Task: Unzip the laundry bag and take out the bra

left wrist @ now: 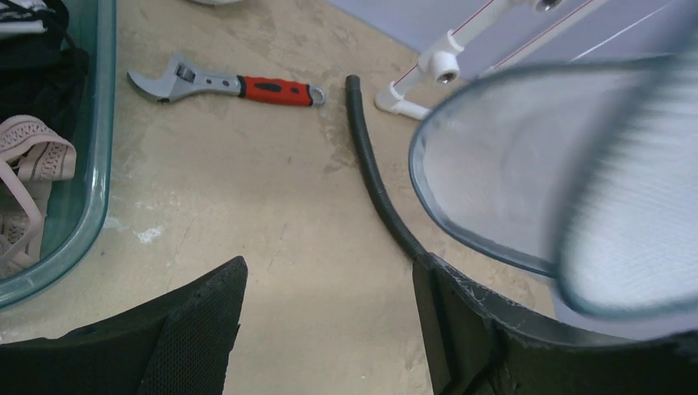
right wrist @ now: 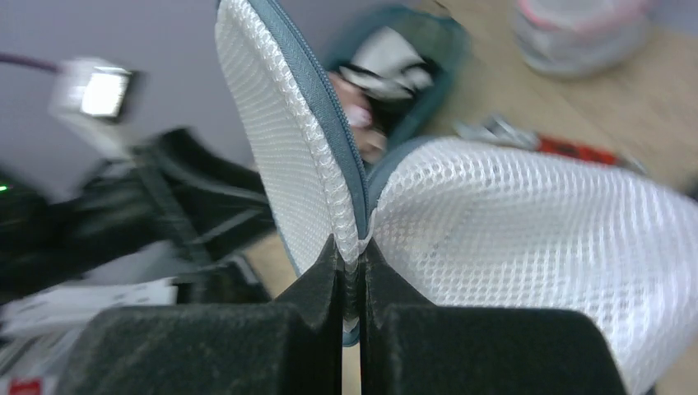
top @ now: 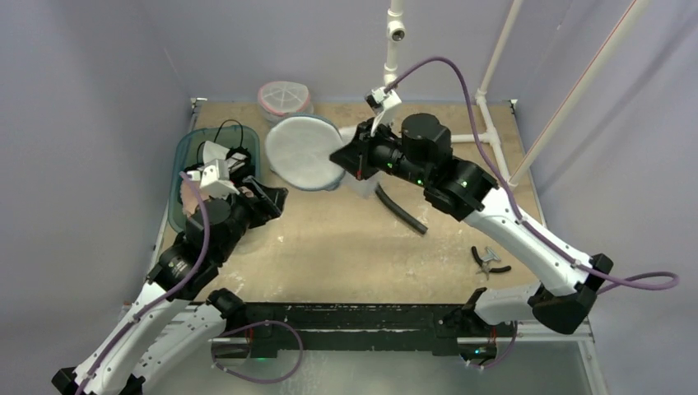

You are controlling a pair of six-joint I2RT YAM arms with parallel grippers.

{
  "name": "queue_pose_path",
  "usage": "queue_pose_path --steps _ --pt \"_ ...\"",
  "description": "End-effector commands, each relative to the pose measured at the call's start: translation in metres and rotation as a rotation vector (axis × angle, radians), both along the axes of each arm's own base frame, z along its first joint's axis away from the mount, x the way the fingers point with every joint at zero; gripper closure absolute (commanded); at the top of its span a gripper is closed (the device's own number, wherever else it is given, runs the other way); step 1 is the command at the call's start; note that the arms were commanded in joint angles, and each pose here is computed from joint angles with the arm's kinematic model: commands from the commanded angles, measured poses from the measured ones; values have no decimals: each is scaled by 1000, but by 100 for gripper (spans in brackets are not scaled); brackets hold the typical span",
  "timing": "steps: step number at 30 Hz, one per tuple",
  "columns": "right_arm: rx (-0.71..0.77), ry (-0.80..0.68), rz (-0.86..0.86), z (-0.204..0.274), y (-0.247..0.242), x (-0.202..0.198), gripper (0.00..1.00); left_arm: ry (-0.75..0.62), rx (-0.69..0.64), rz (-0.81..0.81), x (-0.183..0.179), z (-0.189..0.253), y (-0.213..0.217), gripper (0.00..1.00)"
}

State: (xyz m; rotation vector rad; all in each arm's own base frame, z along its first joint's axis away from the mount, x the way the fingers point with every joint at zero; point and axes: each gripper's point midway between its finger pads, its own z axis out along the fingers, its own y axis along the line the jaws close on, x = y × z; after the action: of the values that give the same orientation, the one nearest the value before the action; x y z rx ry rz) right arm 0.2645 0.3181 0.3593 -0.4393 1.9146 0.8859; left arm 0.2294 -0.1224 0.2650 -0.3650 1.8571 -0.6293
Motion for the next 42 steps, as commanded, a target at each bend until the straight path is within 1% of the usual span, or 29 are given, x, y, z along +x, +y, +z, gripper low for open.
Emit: queue_pose_path --steps 1,5,12,16,20,26,28,31,35,42 --pt "176 -150 204 73 21 -43 100 -66 -17 28 -2 28 9 28" --pt "78 -40 141 3 2 -40 100 -44 -4 37 -3 15 11 28" --pt "58 121 109 -116 -28 -56 100 4 38 76 -10 -10 24 28" --pt "46 188 101 -169 -38 -62 100 56 29 67 -13 -36 21 28" --pt "45 222 98 -192 -44 -64 100 101 11 36 -14 -58 11 28" --pt "58 233 118 -194 -43 -66 100 123 -2 -9 -13 -67 0 29" --pt "39 266 97 -201 -46 -65 100 126 -7 -17 -13 -67 -3 29" --pt "-15 342 37 -228 -57 -66 100 142 -22 -42 -13 -71 -10 29" --pt "-27 431 -17 -258 -66 -74 100 164 -48 -120 -12 -80 -29 30" --pt "-10 511 -45 -284 -71 -84 100 176 -107 -311 -16 -82 -69 32"
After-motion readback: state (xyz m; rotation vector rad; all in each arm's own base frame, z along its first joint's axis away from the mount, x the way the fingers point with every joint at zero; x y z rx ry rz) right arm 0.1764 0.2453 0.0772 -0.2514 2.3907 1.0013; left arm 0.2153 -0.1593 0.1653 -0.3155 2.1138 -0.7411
